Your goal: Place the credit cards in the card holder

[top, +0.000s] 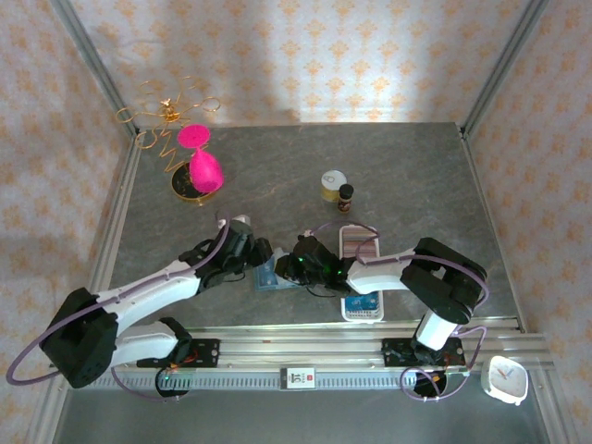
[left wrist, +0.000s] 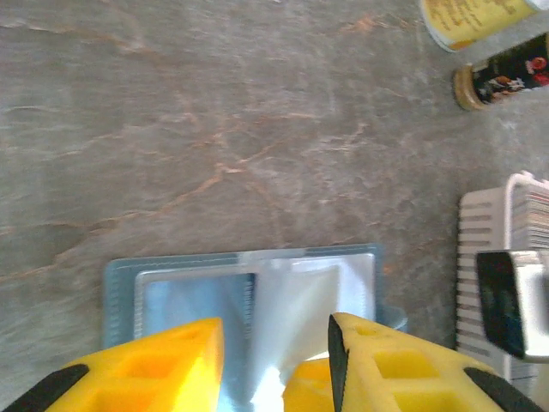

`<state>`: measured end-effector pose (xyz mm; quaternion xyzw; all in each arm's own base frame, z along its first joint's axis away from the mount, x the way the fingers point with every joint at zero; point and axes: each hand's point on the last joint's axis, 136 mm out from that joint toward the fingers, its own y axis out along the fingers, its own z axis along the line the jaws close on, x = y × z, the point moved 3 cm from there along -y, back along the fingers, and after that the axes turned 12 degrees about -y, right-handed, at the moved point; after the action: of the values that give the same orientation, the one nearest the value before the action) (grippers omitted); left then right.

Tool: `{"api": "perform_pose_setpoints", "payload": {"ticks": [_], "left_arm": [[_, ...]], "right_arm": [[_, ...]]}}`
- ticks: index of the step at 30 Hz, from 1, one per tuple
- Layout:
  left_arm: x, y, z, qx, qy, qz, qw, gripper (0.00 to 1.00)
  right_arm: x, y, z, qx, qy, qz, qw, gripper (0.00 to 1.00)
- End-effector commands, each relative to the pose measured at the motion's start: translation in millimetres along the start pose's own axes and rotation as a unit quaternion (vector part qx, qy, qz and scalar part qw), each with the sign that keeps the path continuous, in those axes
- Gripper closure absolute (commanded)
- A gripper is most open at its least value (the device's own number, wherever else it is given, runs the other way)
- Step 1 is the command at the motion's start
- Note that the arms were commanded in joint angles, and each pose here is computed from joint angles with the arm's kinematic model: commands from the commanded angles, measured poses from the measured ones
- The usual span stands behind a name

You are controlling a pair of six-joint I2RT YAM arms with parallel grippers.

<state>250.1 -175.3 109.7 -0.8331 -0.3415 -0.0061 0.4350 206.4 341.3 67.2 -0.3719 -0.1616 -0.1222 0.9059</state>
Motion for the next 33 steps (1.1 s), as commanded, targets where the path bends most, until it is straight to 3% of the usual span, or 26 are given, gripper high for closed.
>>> {"api": "perform_pose_setpoints", "payload": {"ticks": [1,13,33], "left_arm": [[-3.6,8.4,-12.7,-0.013,0.018,0.032,0.999,0.61],[-13.1,33.3,-11.2,-0.011,0.018,0.064,0.998,0.62],[-25.1,50.5,33.4,0.056,0.037,0.076,0.995,0.72]], "right_arm": [[-3.7,1.4,-1.1,-0.001,-0.005,0.001,1.000,0.77],[-2.9,-0.5,2.0,0.004,-0.011,0.001,1.000,0.82],[2.4,-7.9,13.3,0.021,-0.029,-0.006,0.999,0.82]]}}
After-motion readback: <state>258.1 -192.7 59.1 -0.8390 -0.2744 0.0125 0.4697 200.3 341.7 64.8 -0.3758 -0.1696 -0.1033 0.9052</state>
